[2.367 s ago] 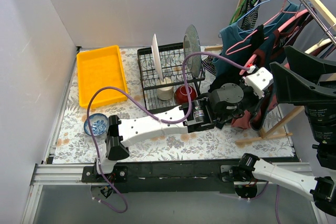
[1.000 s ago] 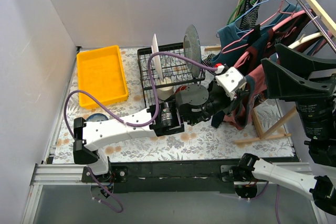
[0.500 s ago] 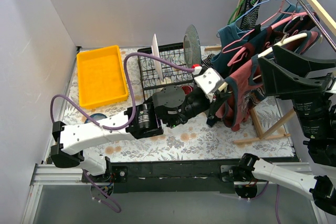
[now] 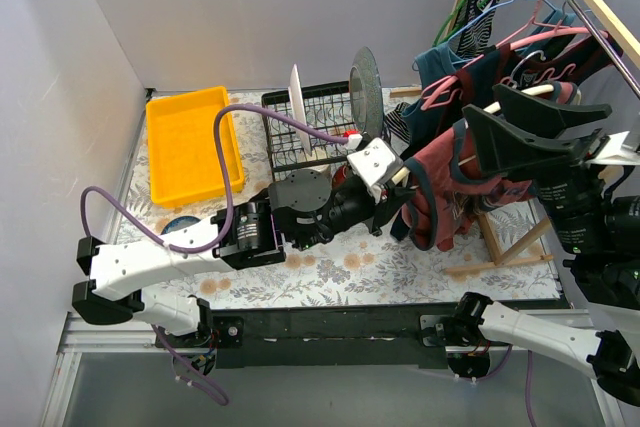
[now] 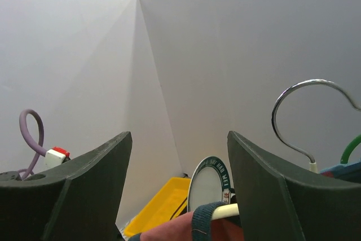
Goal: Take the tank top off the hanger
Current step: Pick up the hanger from the clothesline.
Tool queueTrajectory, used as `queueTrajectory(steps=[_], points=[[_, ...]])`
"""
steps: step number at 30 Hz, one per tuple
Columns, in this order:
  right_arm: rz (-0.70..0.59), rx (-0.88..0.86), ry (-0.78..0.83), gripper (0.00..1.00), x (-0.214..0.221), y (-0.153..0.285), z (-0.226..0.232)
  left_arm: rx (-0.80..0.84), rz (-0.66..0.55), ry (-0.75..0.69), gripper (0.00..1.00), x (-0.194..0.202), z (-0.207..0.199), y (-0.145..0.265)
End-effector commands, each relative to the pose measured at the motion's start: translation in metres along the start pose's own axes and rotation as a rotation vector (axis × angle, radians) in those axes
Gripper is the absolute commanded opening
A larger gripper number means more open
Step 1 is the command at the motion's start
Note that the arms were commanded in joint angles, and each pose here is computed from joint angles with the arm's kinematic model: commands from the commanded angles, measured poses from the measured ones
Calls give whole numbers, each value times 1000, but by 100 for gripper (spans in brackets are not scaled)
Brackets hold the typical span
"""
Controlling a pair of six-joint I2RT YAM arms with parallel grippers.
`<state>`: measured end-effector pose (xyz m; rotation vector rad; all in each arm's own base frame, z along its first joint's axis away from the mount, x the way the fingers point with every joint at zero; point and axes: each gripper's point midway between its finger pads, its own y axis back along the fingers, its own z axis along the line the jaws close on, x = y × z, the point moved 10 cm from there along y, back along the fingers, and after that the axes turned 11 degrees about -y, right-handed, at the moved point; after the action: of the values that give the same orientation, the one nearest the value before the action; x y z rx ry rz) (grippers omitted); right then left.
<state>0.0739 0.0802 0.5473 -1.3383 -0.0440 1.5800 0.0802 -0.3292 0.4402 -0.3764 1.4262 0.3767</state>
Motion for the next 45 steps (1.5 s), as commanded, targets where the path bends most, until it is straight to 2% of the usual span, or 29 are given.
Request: queueTrajectory(steps=[1,12,23,29,39,42,44,45], points=[[3,-24,20,76,-2,-2,2,-53,-106,55,0,-34,14,28],[37,-14,24,74,9,-2,-1,-115,-36,33,0,-23,31,67],[47,17,34,66,16,-21,1,-92,-71,78,0,-28,41,106],[80,-24,51,63,23,-40,7,-75,-88,83,0,-30,41,110],[69,32,103,63,32,-49,1,3,-71,71,0,-28,33,104],[77,48,113,52,36,-50,-2,4,-79,80,0,-29,34,107],[80,48,113,40,37,-50,-2,3,-74,77,0,-29,34,107],[80,44,141,31,37,-50,-3,3,-77,79,0,-31,34,108]])
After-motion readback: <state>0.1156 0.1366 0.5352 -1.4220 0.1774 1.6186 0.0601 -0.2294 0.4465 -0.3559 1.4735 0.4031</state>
